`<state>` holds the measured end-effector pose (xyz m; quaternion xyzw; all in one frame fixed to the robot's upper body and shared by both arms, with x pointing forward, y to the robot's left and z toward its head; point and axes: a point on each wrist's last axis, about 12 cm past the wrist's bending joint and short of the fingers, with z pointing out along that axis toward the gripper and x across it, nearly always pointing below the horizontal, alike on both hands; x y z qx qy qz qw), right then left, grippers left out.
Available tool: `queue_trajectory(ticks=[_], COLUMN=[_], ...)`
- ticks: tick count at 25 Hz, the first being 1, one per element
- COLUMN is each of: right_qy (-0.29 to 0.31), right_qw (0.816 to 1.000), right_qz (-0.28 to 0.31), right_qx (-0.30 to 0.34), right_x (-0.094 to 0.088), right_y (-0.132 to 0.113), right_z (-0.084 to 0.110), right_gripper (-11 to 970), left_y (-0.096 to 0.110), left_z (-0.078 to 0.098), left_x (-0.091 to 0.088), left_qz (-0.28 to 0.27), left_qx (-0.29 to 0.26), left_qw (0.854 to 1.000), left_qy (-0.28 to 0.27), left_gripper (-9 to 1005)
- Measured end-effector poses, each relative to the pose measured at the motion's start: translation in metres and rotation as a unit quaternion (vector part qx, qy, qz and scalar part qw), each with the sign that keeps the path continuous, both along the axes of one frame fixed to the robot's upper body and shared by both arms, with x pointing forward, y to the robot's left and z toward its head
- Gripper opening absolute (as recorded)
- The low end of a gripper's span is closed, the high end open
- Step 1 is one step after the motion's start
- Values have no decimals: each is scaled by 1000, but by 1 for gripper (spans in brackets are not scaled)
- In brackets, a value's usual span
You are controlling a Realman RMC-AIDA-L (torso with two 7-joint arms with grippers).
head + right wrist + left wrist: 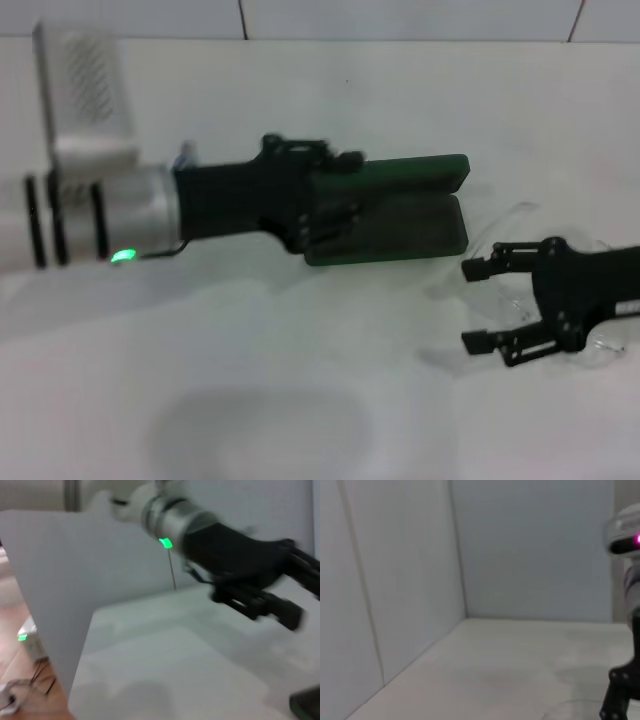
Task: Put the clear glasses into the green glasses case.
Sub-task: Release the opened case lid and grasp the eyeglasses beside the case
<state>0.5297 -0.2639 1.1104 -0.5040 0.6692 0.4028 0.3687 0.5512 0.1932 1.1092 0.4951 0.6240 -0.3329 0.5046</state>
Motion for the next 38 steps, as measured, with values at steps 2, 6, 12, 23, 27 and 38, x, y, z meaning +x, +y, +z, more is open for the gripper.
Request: queue_trajectory(ticks=[2, 6, 12, 23, 27, 38], right_qy=[27, 81, 103, 104, 98, 74], right_qw=[999, 981, 936, 896, 889, 892], right_qz=[-7, -32, -61, -68, -85, -87], right_qx=[-41, -176, -330, -425, -439, -437], right_x=[6, 20, 26, 23, 27, 21], right_y=[2, 20, 58, 87, 87, 95], right_z=[15, 51, 88, 64, 52, 36], right_gripper=[885, 885, 884, 827, 785, 740], left_y=[11, 27, 38, 37, 37, 35], left_z=[-12, -26, -33, -37, -39, -42], left_x=[-11, -26, -33, -33, -34, -35], left_qz=[19, 39, 43, 44, 44, 45], left_qx=[-28, -70, -95, -92, -93, -92], left_qw=[999, 997, 995, 995, 995, 995], left_qy=[1, -1, 5, 10, 16, 17], left_gripper=[472, 472, 473, 472, 473, 473])
